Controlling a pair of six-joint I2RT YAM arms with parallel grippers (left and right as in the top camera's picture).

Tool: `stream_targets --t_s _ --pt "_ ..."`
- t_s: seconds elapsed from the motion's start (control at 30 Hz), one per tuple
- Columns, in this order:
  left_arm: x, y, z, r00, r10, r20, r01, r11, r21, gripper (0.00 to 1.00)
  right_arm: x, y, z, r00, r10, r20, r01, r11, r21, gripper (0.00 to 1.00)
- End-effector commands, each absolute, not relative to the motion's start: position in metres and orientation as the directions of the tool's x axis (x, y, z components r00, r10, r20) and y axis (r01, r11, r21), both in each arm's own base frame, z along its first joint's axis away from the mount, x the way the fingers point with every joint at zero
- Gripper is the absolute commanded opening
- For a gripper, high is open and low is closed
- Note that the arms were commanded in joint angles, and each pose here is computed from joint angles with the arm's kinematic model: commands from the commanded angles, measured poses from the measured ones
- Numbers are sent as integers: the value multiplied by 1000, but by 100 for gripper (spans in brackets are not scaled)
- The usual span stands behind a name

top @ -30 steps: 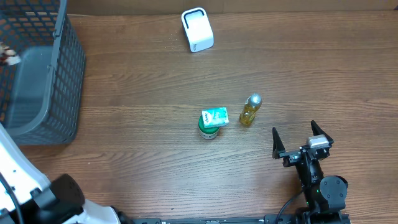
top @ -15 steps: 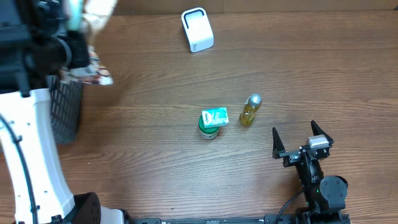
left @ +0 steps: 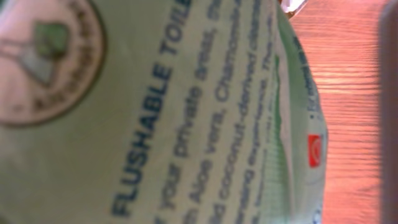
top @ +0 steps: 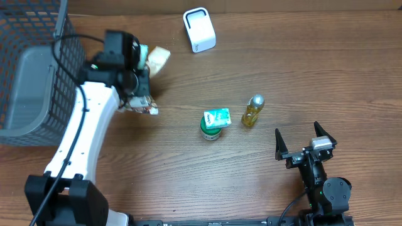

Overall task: Scan the item barcode
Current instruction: 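Carry the snack bag forward and lower it onto the table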

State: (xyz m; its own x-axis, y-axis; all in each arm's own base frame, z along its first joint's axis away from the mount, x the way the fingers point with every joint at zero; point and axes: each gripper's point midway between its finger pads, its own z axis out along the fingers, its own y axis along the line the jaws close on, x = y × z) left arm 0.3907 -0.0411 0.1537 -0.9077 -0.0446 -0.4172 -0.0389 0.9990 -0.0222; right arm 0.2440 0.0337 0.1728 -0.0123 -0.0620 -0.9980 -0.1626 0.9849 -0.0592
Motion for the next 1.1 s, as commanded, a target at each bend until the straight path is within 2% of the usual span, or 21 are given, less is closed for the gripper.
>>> stream_targets --t_s 0.0,0.27,0.53,0.6,0.67,0.73,0.77,0.8,0.93,1.07 --pt "383 -37 127 -912 -58 -407 -71 997 17 11 244 32 170 -11 -63 -998 -152 987 -61 100" --pt "373 -33 76 -909 -58 -412 -76 997 29 15 244 32 170 -11 -63 -998 -152 986 -61 100" --pt "363 -27 57 -922 15 -388 -18 996 82 27 244 32 170 -11 -63 -998 -152 986 -61 100" --pt "363 -25 55 -924 22 -381 -17 995 98 35 244 32 170 -11 -63 -998 -152 987 -61 100" --pt "362 -25 53 -926 21 -377 -17 995 98 48 244 32 170 -11 -63 -998 -152 986 -61 100" --pt "362 -26 53 -926 21 -376 -14 996 92 66 244 32 170 -11 -63 -998 -152 986 -61 100" --pt "363 -27 53 -926 22 -376 -13 996 89 77 244 32 170 -11 -63 -998 -152 986 -61 100" --pt "363 -27 54 -926 22 -378 -12 996 88 82 244 32 170 -11 -63 -998 -152 986 -61 100" --pt "369 -27 68 -921 29 -388 -6 996 88 91 244 32 170 -11 -63 -998 -152 987 -61 100" --pt "379 -29 108 -912 46 -409 9 996 94 98 244 32 170 -11 -63 -998 -152 986 -61 100"
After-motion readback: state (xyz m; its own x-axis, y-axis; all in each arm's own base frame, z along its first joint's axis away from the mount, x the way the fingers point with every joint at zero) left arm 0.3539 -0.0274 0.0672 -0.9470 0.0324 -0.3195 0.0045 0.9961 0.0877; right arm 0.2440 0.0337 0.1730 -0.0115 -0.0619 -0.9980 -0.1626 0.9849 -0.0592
